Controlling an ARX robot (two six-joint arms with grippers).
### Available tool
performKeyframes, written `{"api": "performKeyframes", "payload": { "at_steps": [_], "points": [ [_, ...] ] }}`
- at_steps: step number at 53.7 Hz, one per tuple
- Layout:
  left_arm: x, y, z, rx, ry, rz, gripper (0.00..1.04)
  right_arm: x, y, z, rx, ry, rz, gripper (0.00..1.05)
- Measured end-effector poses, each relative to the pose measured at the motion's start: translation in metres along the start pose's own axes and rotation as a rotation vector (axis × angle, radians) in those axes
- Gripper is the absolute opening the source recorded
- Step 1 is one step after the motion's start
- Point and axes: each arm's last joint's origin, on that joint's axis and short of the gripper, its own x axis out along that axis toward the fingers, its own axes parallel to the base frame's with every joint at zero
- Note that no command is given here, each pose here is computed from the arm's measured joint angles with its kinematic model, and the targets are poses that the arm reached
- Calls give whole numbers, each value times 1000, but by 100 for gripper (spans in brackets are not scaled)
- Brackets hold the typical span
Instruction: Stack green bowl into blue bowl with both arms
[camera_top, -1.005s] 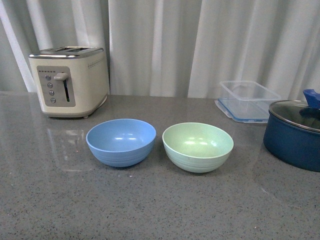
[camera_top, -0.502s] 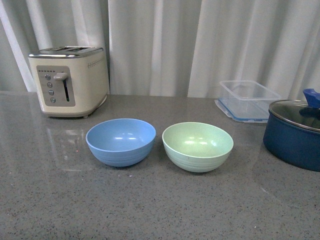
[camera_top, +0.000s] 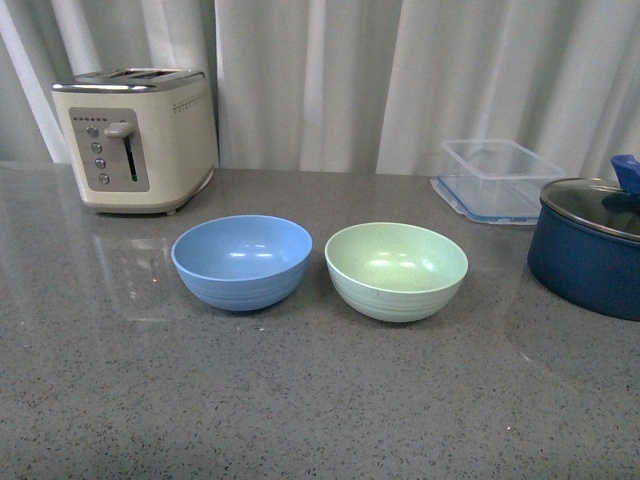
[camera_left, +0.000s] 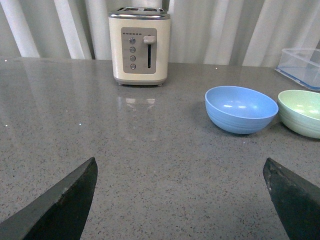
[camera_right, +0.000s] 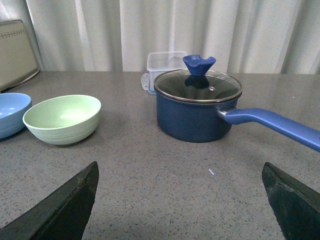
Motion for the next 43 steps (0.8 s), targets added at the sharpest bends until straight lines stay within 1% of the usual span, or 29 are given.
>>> {"api": "performKeyframes", "payload": {
  "at_steps": [4, 6, 10, 13, 19, 21, 25, 33, 39, 43],
  "points": [
    [0, 0, 0, 0, 0, 0, 98, 0, 0, -1, -8, 15, 10, 95],
    [0, 0, 0, 0, 0, 1, 98, 1, 1, 0, -32, 70, 38, 95],
    [0, 0, 0, 0, 0, 0, 98, 7, 4, 7, -41, 116, 74, 95],
    [0, 0, 0, 0, 0, 0, 98, 14, 7, 20, -53, 121, 84, 95],
    [0, 0, 0, 0, 0, 0, 98, 36, 15, 52, -36, 140, 139, 95],
    [0, 0, 0, 0, 0, 0, 98, 47, 19, 61, -9, 172, 179, 95],
    [0, 0, 0, 0, 0, 0, 98, 68, 29, 73, 33, 246, 217, 95],
    [0, 0, 0, 0, 0, 0, 98, 113, 52, 80, 100, 421, 280, 95],
    [0, 0, 0, 0, 0, 0, 98, 154, 75, 82, 147, 538, 282, 95],
    [0, 0, 0, 0, 0, 0, 98, 184, 91, 76, 179, 614, 264, 95]
  ]
}}
